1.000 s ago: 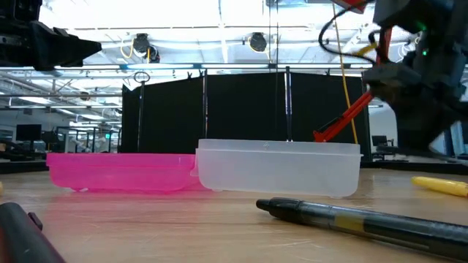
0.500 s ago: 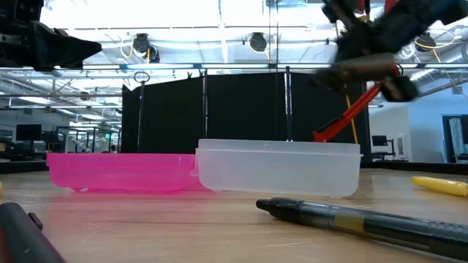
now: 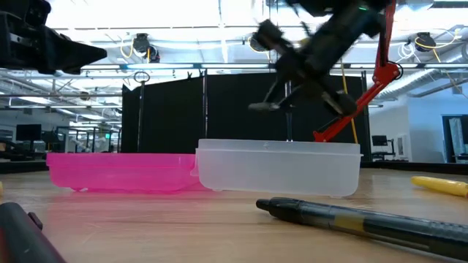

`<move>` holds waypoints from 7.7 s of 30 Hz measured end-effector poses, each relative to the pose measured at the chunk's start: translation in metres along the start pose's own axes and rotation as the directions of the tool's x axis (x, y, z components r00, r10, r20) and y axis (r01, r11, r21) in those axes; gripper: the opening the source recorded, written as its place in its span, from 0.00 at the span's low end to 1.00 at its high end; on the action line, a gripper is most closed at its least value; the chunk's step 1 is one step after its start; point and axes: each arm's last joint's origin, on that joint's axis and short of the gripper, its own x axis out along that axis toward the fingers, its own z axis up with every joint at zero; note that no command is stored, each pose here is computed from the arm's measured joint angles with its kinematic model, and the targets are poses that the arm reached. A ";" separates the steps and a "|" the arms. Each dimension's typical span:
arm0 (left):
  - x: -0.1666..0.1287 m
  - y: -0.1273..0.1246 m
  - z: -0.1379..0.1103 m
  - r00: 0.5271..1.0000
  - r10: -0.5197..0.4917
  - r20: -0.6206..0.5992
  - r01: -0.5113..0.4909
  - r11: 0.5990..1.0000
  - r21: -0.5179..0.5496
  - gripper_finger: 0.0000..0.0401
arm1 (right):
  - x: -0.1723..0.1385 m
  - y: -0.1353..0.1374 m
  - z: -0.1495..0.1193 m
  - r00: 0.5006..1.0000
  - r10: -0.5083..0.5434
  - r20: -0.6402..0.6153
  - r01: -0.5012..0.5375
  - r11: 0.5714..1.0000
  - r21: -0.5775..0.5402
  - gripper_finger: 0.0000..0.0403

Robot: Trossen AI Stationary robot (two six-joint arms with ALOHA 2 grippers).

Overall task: Pick & place school supplies into a supply box
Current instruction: Put the black scissors into the pink box, then put the pink pencil into the pink box

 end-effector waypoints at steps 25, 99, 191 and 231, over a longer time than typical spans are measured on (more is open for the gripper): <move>0.000 0.001 -0.001 1.000 0.027 -0.015 -0.027 1.000 -0.006 0.09 | 0.043 0.014 0.008 0.950 -0.309 -0.043 0.309 0.951 -0.006 0.07; 0.000 0.001 0.000 1.000 0.029 -0.009 -0.030 0.998 -0.060 0.09 | -0.021 0.057 0.008 1.000 0.011 -0.001 -0.010 0.883 -0.469 0.29; 0.189 -0.175 0.105 -0.046 -0.208 -0.977 -0.957 0.288 -0.016 0.09 | -0.107 -0.155 0.011 0.724 0.662 -0.194 -0.178 -0.092 -0.980 0.00; 0.188 -0.210 0.058 -0.101 -0.120 -0.988 0.675 0.721 -0.156 0.16 | -0.109 -0.153 0.012 0.709 0.680 -0.185 -0.191 -0.068 -0.979 0.00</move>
